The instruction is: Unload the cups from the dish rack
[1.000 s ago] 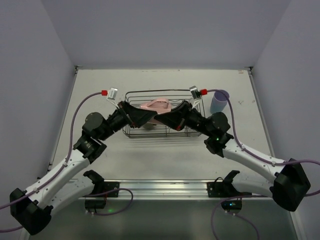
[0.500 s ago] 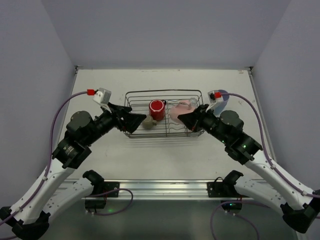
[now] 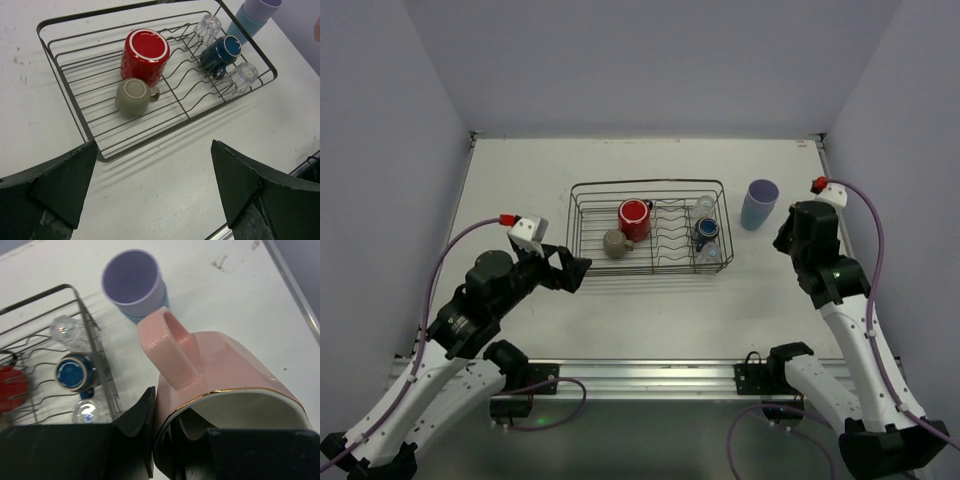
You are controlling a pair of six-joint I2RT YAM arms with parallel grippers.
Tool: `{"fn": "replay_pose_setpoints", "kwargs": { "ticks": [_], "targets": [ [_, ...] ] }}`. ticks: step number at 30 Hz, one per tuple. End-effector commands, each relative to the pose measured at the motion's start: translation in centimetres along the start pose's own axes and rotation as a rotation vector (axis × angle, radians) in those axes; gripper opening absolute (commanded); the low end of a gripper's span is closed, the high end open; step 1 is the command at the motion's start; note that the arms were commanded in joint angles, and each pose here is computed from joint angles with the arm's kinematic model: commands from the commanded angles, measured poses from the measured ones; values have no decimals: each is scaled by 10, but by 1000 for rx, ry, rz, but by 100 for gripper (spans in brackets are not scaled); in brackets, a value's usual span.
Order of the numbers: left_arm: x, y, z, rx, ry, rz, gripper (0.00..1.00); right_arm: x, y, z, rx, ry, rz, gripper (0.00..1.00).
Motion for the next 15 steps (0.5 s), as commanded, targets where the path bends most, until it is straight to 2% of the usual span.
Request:
{"fn": "replay_pose_setpoints", "kwargs": {
  "ticks": [1,6,15],
  "targets": [
    [2,8,7,-75,-41,4,100,-12,-16,9,-13,6,-69,0],
    [1,7,6,-79,-48,-15,100,-14,-58,-3,130,-3,-88,0],
    [3,20,9,-146,-37,1,100,-10,-116,-16,301,-8,-83,0]
  ]
}}
Point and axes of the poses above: each gripper's point midway between its finger pads, its own y axis back along the fingers, its own x axis along the line the jaws close on, z = x × y, the point moved 10 cm from there along y, back along the fingers, and after that the axes turned 6 degrees about -y, right-handed, at the moved point
